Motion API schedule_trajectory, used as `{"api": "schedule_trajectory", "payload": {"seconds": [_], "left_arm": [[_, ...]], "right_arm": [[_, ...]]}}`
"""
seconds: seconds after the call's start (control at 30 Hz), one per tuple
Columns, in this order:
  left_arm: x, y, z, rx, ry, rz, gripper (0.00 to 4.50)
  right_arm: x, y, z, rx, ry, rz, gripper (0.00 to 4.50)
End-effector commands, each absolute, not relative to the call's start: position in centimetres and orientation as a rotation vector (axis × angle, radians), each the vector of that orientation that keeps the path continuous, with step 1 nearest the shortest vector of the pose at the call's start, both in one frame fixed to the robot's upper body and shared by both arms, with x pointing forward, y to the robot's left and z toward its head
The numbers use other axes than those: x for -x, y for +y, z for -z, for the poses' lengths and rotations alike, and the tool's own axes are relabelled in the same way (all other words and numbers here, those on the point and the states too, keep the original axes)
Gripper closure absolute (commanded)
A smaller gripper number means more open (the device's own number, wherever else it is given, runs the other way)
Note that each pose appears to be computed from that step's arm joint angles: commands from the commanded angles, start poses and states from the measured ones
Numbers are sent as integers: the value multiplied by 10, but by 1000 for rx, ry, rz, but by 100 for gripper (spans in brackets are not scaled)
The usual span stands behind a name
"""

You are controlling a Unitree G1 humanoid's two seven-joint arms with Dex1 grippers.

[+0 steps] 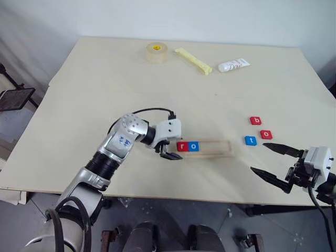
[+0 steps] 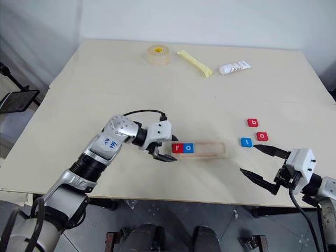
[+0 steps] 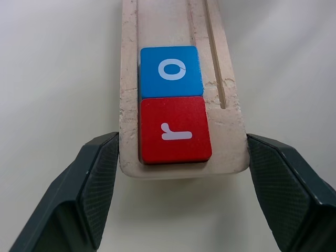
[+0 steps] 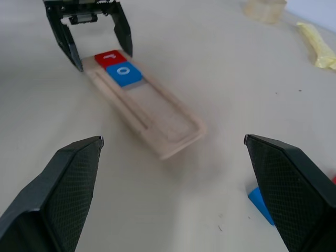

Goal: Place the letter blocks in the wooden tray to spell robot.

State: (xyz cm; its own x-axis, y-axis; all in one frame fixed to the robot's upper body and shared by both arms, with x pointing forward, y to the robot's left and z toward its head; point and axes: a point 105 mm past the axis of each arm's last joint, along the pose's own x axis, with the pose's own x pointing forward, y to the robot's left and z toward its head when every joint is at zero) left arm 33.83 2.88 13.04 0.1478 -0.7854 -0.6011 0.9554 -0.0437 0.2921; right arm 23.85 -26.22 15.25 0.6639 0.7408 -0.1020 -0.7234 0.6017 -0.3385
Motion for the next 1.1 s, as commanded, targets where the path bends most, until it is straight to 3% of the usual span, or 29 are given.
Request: {"api": "schedule_trajectory", "payload": {"seconds": [0.03, 0.07, 0.17, 0.2, 0.4, 0.7, 0.87, 1.1], "left_arm": [[-333, 15, -135, -770, 243, 1440, 109], [-334, 14, -134, -769, 246, 1431, 109], [-334, 11, -134, -763, 245, 1425, 6], [-333, 10, -134, -766, 239, 1433, 2], [-330, 5, -137, -769, 202, 1449, 2], [-331, 30, -187, -551, 8, 1421, 2], [-357, 73, -237, -389, -307, 1176, 2], [-340, 104, -211, -340, -305, 1244, 2]], "right_arm": [[-235, -264, -165, 390, -96, -823, 0], [-235, -264, -165, 391, -96, -819, 0], [-233, -264, -166, 389, -100, -808, 0], [-233, -264, -166, 389, -98, -806, 0], [-231, -265, -166, 390, -94, -794, 0], [-227, -273, -168, 347, -91, -706, 0], [-233, -283, -159, 237, -61, -507, 0], [-243, -294, -146, 184, -28, -323, 0]]}}
